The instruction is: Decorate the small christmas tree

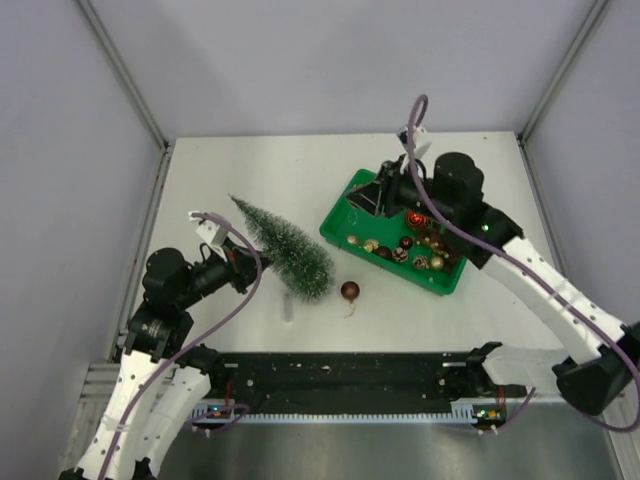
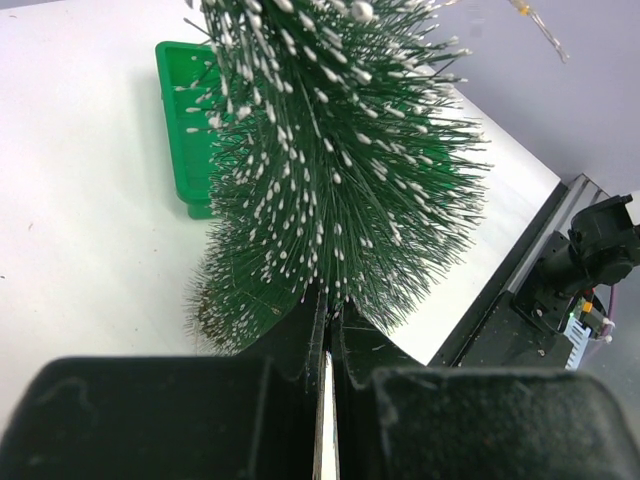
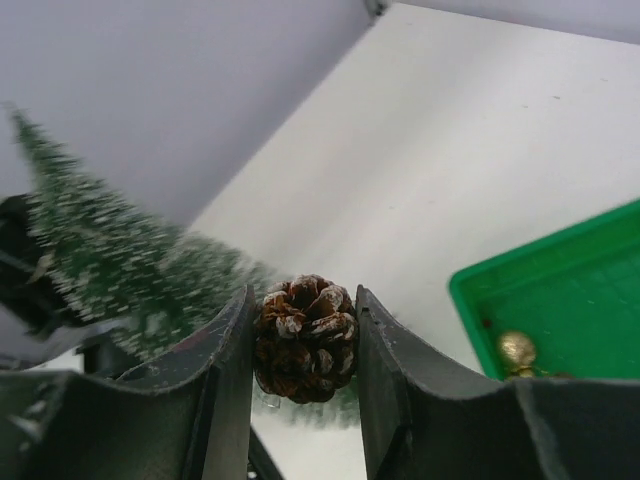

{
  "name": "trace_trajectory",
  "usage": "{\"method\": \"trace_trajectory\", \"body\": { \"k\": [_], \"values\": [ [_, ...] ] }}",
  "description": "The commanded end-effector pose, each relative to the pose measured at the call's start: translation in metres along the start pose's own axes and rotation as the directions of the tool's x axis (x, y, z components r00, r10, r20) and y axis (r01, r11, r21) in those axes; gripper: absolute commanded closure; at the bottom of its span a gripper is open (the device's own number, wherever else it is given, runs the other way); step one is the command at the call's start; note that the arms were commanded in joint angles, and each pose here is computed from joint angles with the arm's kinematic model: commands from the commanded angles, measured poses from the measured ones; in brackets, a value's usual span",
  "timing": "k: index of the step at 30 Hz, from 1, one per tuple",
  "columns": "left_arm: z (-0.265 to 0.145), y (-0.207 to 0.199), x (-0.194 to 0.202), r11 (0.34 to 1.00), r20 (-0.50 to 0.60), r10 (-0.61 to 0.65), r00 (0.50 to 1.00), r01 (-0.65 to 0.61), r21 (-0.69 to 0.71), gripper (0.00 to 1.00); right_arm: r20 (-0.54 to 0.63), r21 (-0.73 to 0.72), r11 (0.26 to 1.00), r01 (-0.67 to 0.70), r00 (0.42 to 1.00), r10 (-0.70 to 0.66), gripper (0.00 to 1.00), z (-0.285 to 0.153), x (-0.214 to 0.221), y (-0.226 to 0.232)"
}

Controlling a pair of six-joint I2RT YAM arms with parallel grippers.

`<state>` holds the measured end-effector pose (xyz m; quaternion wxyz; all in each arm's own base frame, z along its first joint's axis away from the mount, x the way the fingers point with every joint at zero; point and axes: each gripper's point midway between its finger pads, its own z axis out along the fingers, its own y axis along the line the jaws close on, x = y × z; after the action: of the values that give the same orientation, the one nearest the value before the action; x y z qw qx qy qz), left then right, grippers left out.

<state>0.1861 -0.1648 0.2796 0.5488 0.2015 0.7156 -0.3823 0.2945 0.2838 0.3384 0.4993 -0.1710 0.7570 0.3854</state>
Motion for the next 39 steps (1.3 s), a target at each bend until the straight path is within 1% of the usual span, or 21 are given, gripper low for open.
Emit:
{"method": "trace_trajectory", "body": {
  "k": [1,4,8,11,13,19,21,31,39],
  "values": [
    [-0.003,-0.006,-0.008,1.000,0.024,0.008,1.000,-0.008,0.014,1.00,-0.042,-0.221,0.973,-0.069,0.997,0.061,0.75,-0.022,0.015,0.060],
    [-0.002,-0.006,-0.009,1.000,0.026,0.001,1.000,-0.002,0.018,1.00,-0.037,-0.273,0.960,-0.064,0.998,0.056,0.75,-0.026,0.016,0.087],
    [-0.002,-0.008,-0.009,1.000,0.028,-0.007,1.000,0.006,0.024,1.00,0.025,-0.305,0.951,-0.054,0.998,0.065,0.75,-0.023,0.012,0.112],
    [-0.002,-0.008,-0.009,1.000,0.028,-0.013,1.000,0.012,0.024,1.00,0.112,-0.324,0.944,-0.064,0.988,0.105,0.75,-0.014,0.000,0.122],
    [-0.002,-0.008,-0.010,1.000,0.031,-0.013,0.999,0.012,0.025,1.00,0.145,-0.334,0.941,-0.063,0.983,0.117,0.75,-0.007,-0.002,0.131],
    [-0.004,-0.009,-0.010,1.000,0.029,-0.009,1.000,0.008,0.026,1.00,0.208,-0.377,0.924,-0.062,0.967,0.150,0.76,0.005,-0.015,0.146],
    [-0.003,-0.008,-0.009,1.000,0.027,-0.012,1.000,0.011,0.024,1.00,0.213,-0.399,0.914,-0.070,0.963,0.167,0.76,0.009,-0.017,0.150],
    [-0.003,-0.008,-0.010,1.000,0.032,-0.013,0.999,0.012,0.025,1.00,0.206,-0.414,0.904,-0.103,0.957,0.204,0.78,0.031,-0.007,0.152],
    [-0.003,-0.010,-0.011,1.000,0.037,-0.010,0.999,0.009,0.030,1.00,0.239,-0.342,0.933,-0.111,0.950,0.200,0.80,0.039,0.005,0.131]
  ]
}}
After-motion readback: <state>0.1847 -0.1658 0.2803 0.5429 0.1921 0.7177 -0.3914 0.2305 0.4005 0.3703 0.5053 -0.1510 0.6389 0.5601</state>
